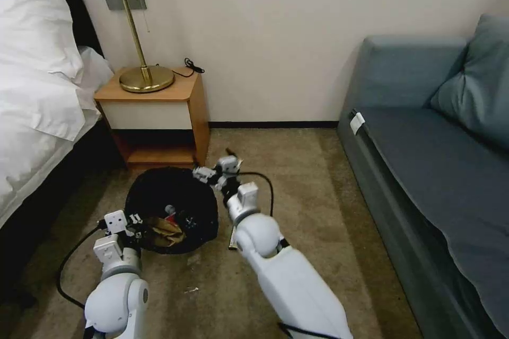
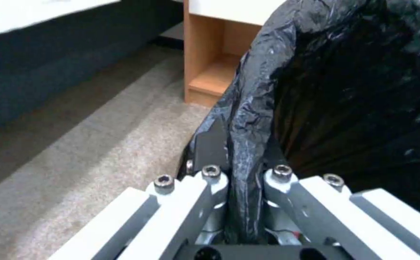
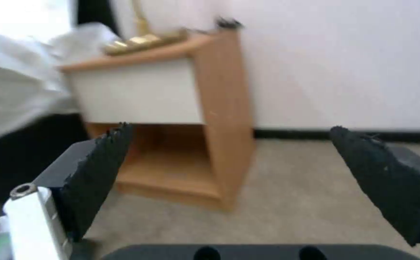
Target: Pick up the trash bin, then pick up the garbage on the floor and place it into the trash bin.
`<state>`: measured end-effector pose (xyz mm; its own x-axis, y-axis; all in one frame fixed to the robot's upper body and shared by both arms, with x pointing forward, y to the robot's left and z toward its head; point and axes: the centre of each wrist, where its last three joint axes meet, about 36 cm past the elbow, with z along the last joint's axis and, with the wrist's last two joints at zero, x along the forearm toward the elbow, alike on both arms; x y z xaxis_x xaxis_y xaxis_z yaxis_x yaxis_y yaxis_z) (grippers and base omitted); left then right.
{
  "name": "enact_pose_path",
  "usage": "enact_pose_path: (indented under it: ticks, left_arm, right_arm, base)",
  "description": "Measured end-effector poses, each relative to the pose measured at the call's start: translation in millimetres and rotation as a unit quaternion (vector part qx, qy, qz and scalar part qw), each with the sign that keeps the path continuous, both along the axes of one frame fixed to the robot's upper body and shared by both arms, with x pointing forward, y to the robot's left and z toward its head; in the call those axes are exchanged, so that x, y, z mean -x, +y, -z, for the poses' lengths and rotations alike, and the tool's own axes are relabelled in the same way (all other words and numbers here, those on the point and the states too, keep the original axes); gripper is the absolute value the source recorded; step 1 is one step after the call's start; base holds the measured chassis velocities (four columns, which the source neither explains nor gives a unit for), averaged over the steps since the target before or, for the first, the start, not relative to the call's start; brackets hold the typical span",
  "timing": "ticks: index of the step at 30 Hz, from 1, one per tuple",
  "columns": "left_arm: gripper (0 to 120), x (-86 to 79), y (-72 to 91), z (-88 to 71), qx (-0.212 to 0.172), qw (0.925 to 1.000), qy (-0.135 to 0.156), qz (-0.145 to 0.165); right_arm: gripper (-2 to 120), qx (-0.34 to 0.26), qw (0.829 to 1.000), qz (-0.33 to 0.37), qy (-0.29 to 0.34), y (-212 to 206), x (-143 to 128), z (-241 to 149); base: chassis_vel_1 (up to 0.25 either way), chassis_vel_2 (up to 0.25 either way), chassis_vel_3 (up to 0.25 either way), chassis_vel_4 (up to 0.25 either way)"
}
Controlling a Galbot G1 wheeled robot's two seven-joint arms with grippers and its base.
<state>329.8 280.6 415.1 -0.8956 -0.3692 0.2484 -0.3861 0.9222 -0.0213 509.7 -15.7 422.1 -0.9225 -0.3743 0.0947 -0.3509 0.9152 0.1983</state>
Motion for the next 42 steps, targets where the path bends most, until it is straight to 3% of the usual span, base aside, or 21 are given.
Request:
enact_pose_path:
  ticks: [1,4,7,11,16,24,35,42]
  left_arm:
    - [3,0.0,0.0,0.0,0.000,1.0000,0.000,0.000]
    - [3,4.0,4.0,-6.8,-0.002,1.0000,-0.007,-0.005]
    - [3,5.3,4.4,-10.0,-0.002,0.9999,-0.011,-0.007]
    - [3,5.4,3.6,-10.7,-0.001,0.9999,-0.013,-0.007]
    - [3,9.6,1.1,-11.0,-0.002,0.9999,-0.012,-0.007]
    - [3,13.2,0.7,-20.8,-0.007,0.9996,-0.025,-0.010]
    - [3,14.8,-2.8,-22.9,-0.011,0.9995,-0.027,-0.016]
    - [3,18.4,-5.2,-22.6,-0.014,0.9994,-0.024,-0.018]
  right_arm:
    - [100,0.000,1.000,0.000,0.000,0,0,0]
    - [100,0.014,0.995,0.008,0.095,-18,-26,-14]
    - [100,0.003,0.989,-0.006,0.147,-20,-40,-20]
    - [100,0.001,0.986,-0.014,0.168,-18,-48,-17]
    - [100,0.018,0.977,-0.006,0.213,-12,-65,17]
    - [100,0.063,0.967,0.000,0.246,-13,-70,71]
    - [100,0.051,0.959,-0.019,0.277,-11,-74,97]
    - [100,0.081,0.949,-0.036,0.303,-14,-64,124]
  base:
    - [0.000,0.000,0.000,0.000]
    - [0.000,0.000,0.000,0.000]
    - [0.000,0.000,0.000,0.000]
    - [0.000,0.000,0.000,0.000]
    - [0.000,0.000,0.000,0.000]
    - [0.000,0.000,0.000,0.000]
    - [0.000,0.000,0.000,0.000]
    - [0.000,0.000,0.000,0.000]
